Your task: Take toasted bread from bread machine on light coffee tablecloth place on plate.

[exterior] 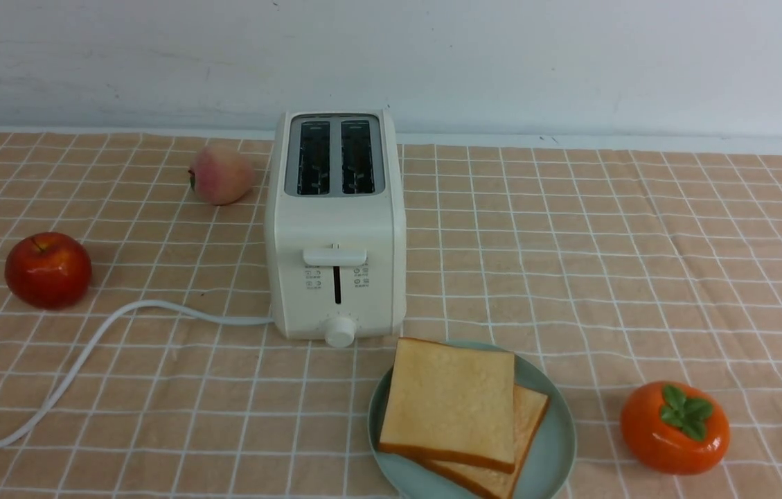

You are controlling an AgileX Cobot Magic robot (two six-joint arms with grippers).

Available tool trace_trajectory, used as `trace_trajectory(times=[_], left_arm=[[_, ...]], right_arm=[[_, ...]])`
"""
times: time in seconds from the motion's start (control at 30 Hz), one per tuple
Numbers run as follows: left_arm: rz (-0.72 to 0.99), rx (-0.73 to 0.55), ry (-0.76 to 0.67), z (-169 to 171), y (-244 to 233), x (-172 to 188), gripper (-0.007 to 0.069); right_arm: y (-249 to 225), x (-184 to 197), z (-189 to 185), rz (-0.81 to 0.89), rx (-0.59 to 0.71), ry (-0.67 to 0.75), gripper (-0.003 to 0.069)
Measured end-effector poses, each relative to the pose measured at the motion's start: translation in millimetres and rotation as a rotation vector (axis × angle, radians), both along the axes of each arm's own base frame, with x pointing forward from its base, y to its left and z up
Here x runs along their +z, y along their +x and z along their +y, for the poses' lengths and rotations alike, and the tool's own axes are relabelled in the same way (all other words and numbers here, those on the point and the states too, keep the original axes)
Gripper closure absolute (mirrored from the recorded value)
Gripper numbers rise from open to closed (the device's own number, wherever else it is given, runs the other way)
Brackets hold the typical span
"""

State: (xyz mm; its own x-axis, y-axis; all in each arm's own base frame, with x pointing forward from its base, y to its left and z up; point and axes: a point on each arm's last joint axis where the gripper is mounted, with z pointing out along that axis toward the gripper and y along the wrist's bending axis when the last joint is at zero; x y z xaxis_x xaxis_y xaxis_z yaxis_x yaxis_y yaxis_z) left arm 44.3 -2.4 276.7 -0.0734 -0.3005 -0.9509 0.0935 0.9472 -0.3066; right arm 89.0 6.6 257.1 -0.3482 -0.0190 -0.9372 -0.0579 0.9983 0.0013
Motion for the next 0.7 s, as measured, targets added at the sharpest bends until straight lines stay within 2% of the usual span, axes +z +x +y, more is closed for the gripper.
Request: trace_trajectory(times=[0.2, 0.4, 0.47, 0.7], left_arm=[[0.000, -0.014, 0.035, -1.2, 4.3, -13.4, 0.0638], [0.031, -0.028, 0.066, -2.9, 8.4, -63.8, 0.0638], [0.075, -0.033, 0.068, -3.8, 10.8, -85.4, 0.0637], [0.238, -0.032, 0.058, -3.5, 8.6, -104.2, 0.0631]], right_arm=[[0.0, 0.0, 0.0, 0.000, 0.000, 0.000, 0.0639], [0.0, 0.0, 0.0, 0.000, 0.000, -0.001, 0.0636], [0.0, 0.0, 0.0, 0.000, 0.000, -0.001, 0.0635], [0.0, 0.0, 0.0, 0.000, 0.000, -0.001, 0.0626]])
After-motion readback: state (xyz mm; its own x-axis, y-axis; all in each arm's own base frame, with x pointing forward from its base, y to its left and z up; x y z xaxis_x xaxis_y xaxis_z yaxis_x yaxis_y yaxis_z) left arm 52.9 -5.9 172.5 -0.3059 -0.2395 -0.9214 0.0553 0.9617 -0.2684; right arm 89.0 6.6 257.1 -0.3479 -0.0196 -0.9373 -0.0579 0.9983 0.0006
